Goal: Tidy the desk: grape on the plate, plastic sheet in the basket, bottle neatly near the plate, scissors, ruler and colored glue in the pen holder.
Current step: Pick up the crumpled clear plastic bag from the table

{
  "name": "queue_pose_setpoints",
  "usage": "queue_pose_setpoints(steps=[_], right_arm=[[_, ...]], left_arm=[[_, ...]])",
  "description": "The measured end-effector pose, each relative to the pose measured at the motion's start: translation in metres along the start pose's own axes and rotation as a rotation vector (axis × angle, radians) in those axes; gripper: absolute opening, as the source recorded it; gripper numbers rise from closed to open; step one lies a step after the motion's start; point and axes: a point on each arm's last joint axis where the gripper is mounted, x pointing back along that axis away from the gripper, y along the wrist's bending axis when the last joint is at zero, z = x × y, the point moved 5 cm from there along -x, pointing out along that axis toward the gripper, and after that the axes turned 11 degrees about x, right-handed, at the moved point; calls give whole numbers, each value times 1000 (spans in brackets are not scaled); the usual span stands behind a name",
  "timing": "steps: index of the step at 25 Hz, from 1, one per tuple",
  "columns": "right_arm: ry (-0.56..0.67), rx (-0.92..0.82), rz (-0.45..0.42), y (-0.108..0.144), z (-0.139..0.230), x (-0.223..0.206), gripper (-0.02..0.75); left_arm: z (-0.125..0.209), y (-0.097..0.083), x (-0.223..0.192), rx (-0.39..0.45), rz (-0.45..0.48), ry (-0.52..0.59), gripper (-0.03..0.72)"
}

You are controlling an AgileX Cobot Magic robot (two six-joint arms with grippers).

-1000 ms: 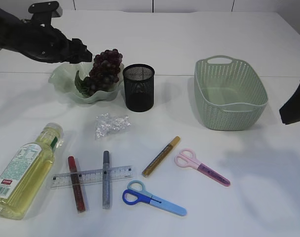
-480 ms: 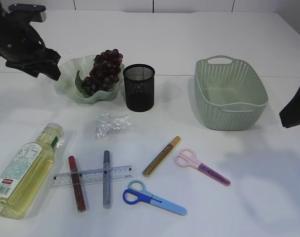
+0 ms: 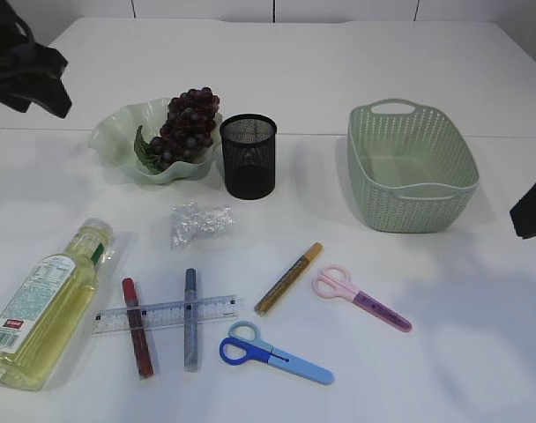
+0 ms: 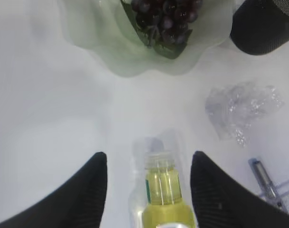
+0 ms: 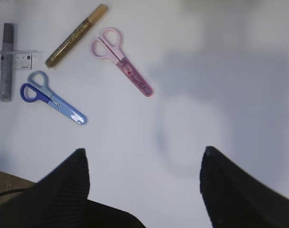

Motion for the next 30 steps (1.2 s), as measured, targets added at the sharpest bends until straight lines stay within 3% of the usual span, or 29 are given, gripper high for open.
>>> queue_pose_setpoints(steps=[10,20,30], right_arm=[[6,1,0,0,1,0,563],[1,-22,-14,2,0,0,563],[-34,-19,-16,4,-10,9,563]], left_arm=[[67,4,34,30,-12,48,405],[120,3,77,74,12,-18,405],[151,5,74,86,6,58,405]])
